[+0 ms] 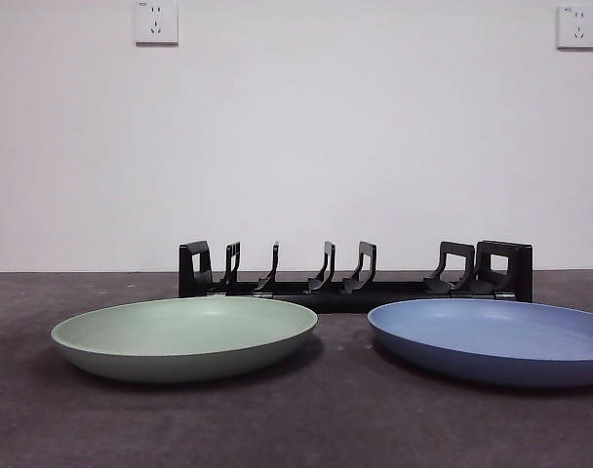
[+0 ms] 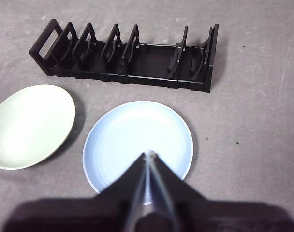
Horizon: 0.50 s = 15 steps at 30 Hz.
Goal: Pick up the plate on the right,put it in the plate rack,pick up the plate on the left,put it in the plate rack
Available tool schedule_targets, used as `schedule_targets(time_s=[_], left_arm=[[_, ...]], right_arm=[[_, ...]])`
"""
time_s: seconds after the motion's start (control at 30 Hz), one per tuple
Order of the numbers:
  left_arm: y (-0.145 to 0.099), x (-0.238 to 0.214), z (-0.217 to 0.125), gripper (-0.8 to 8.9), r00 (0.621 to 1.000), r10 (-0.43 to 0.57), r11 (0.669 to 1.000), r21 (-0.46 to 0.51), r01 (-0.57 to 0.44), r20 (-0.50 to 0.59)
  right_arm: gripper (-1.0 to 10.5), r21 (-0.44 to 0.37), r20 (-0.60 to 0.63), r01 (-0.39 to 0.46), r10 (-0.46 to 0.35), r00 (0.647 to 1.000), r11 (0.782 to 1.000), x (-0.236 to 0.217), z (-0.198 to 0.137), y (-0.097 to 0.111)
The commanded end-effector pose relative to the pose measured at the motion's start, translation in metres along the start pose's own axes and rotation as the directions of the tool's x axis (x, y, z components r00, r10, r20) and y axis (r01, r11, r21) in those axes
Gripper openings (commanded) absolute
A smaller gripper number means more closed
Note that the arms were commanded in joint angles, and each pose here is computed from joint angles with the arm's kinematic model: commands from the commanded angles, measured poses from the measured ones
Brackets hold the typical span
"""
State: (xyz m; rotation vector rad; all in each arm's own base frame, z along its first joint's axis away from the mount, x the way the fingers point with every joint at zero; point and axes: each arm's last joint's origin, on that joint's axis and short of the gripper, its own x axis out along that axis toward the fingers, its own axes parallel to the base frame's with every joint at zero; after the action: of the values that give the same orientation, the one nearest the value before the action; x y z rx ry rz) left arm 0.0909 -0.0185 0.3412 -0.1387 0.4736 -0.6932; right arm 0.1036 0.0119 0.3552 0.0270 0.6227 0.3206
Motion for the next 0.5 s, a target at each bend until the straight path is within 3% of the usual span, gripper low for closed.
schedule_targets(time_s=[0.03,0.1,0.33,0.5], left_arm=[[0.0,0.002,0.002,6.04,1.0,-0.024,0.999,0.023,0.024,0.005],[-0.001,0.003,0.003,6.29,0.998,-0.055,0.998,0.041,0.054,0.009],[-0.005,0.017,0.008,6.29,0.987,-0.156,0.969,0.192,0.158,-0.025],[-0.007,0.038,0.012,6.29,0.967,-0.241,0.929,0.269,0.254,-0.079]], right_arm=[[3.5,-0.007,0.009,-0.04,0.04,0.999,0.999,-0.001,0.001,0.001],[6.2,0.016,0.007,-0.069,0.069,0.998,0.997,-0.001,0.001,0.002],[6.3,0.056,-0.068,-0.088,0.092,0.993,0.995,0.013,0.003,-0.001],[6.3,0.103,-0.251,0.007,0.019,0.968,0.995,0.065,0.012,-0.019]])
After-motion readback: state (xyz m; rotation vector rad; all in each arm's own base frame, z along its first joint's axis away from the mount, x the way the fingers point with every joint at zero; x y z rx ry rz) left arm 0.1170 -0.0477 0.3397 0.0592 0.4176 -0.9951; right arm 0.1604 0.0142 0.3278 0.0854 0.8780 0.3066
